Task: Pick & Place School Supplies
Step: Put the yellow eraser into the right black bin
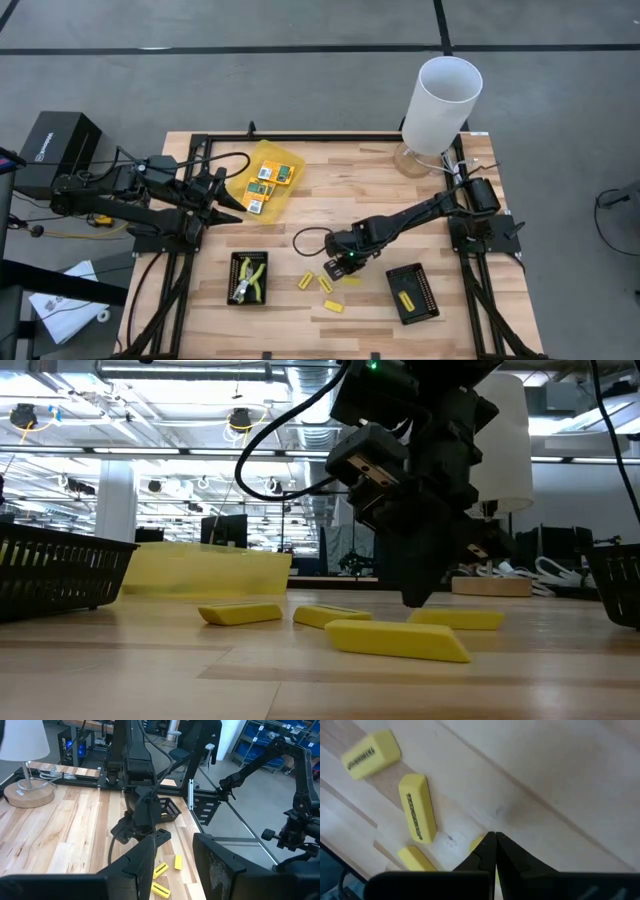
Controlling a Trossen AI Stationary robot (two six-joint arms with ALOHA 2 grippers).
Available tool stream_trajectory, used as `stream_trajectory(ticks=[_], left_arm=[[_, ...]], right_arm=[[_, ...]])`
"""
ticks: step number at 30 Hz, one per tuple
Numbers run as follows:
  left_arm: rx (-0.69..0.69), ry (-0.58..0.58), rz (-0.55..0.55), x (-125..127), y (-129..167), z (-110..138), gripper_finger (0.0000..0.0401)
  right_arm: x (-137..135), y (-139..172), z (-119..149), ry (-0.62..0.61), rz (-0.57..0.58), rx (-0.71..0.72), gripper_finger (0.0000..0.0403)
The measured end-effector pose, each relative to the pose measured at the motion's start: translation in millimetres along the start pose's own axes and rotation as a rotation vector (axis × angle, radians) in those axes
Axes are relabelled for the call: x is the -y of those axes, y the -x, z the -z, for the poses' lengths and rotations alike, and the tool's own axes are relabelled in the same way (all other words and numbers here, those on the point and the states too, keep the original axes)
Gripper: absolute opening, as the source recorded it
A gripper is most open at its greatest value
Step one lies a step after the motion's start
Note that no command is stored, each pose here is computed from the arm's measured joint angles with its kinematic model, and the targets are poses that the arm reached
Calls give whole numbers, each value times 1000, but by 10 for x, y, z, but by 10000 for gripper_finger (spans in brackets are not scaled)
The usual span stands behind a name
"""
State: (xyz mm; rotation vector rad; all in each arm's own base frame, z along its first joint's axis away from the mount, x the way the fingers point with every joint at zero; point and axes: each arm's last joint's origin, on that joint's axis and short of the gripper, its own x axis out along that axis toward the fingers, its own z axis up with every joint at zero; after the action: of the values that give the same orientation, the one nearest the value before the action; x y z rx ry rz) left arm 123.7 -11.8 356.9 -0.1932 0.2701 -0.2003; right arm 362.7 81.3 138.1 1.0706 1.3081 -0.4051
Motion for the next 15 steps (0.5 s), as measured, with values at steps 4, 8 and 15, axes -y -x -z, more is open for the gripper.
stream_trajectory(ticks=[4,8,15], left_arm=[[0,0,0,0,0,0,129],[1,0,-3,-1,0,0,129],[2,1,-11,-3,0,-1,129]], right_arm=[[-22,26,-54,17,-36,13,0],[-28,26,-43,32,-49,-15,0],[-43,11,47,69,-53,-81,0]])
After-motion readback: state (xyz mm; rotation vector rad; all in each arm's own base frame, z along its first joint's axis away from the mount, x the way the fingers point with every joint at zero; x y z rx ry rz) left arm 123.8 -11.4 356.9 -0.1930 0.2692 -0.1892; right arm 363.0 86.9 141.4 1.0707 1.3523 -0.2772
